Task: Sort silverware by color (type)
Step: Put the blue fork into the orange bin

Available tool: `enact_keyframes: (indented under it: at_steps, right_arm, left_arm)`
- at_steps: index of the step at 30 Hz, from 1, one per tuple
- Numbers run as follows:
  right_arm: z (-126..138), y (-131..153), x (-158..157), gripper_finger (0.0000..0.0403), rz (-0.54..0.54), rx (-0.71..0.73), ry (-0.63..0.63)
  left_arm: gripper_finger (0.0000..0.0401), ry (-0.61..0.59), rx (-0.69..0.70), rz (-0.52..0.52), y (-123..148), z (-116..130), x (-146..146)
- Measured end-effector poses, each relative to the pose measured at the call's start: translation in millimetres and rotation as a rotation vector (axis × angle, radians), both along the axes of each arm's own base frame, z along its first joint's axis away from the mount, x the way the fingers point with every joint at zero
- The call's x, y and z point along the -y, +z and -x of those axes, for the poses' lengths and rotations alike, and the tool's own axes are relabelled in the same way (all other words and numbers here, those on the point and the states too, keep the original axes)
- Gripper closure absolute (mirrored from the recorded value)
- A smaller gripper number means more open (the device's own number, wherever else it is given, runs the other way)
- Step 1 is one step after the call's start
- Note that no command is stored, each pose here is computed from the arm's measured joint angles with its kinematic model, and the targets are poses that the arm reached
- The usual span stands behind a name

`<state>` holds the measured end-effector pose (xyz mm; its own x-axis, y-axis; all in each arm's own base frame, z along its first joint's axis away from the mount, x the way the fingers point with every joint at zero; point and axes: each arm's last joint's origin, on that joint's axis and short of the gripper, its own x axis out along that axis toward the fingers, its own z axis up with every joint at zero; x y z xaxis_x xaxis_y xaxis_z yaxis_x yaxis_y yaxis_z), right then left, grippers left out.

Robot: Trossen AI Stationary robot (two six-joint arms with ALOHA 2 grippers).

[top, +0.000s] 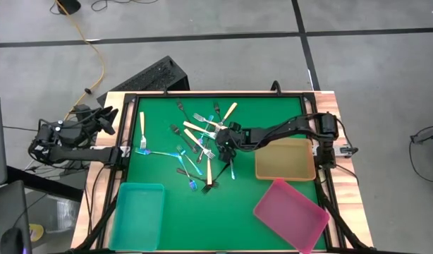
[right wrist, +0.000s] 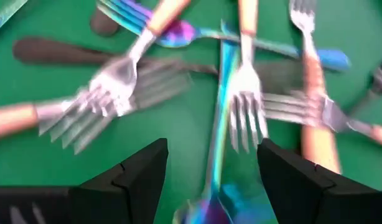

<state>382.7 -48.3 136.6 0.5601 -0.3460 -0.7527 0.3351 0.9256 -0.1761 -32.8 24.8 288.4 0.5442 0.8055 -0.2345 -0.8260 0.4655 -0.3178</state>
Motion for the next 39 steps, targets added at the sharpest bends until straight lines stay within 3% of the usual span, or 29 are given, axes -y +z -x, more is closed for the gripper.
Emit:
enact_keyframes:
  at_steps: [13, 18, 30, 39]
  right_arm:
    - [-1.0, -14.4, 1.7, 0.0142, -0.009, -0.029, -0.014]
    - [-0.3, -15.5, 3.4, 0.0193, -0.039, -0.022, -0.045]
    - [-0.4, -16.1, 4.4, 0.0373, -0.023, -0.021, -0.055]
    - [1.3, -3.3, 3.4, 0.0364, -0.058, 0.021, -0.088]
  left_arm:
    - [0.0243, 0.001, 0.0, 0.0, 0.0, 0.0, 0.0]
    - [0.0243, 0.001, -0.001, 0.0, 0.0, 0.0, 0.0]
    - [0.0243, 0.001, -0.001, -0.001, 0.0, 0.0, 0.0]
    - [0.0243, 0.002, -0.001, -0.001, 0.0, 0.1, 0.0]
